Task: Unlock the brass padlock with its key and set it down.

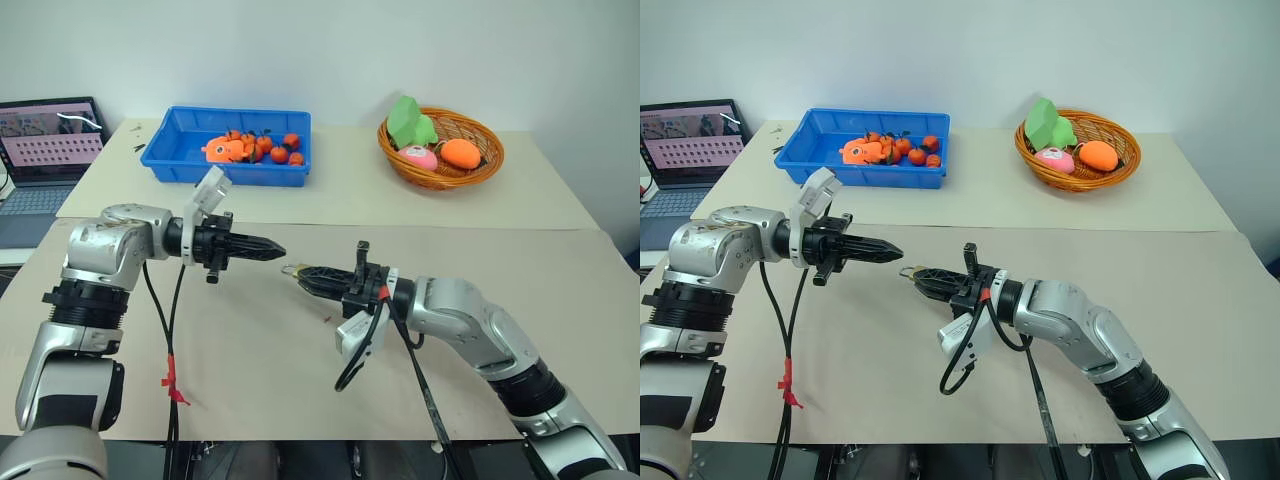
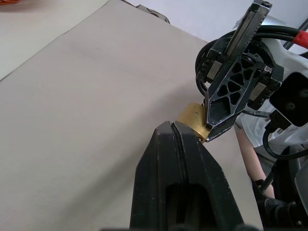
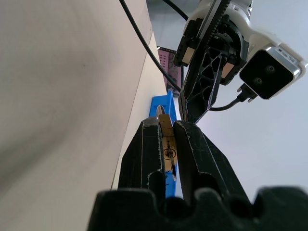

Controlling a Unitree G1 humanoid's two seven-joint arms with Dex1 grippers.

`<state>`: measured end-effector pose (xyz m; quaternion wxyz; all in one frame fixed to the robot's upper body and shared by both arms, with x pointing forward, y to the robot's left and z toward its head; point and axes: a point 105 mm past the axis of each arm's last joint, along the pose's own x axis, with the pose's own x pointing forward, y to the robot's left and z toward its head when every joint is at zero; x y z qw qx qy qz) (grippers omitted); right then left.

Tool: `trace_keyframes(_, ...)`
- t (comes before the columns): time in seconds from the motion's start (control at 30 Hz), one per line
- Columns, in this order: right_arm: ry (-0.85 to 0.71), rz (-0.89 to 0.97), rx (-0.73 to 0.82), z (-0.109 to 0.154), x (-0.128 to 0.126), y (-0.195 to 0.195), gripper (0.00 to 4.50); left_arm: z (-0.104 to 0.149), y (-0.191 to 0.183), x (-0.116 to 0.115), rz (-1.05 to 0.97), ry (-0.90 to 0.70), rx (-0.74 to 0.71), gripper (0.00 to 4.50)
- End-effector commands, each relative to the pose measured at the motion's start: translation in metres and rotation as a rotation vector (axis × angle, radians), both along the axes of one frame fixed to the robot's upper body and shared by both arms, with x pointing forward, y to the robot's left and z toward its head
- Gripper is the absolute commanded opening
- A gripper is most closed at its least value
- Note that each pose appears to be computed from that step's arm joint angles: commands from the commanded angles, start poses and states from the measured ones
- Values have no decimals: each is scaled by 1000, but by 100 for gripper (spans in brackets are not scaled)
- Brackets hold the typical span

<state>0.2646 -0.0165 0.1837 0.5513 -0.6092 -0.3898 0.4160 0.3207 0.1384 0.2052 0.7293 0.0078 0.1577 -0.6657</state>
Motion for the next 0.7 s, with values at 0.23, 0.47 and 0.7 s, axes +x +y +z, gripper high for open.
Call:
trace_keyframes(0.23,-62,8,45,21,-1,2,24,3,-4,-5,-41,-24,5,3)
trace_keyframes(0.47,-74,-2,66,31,1,3,24,2,-5,-6,-43,-25,3,3)
trace_keyframes(0.7,-89,-11,91,40,4,4,24,2,-5,-4,-34,-25,2,3)
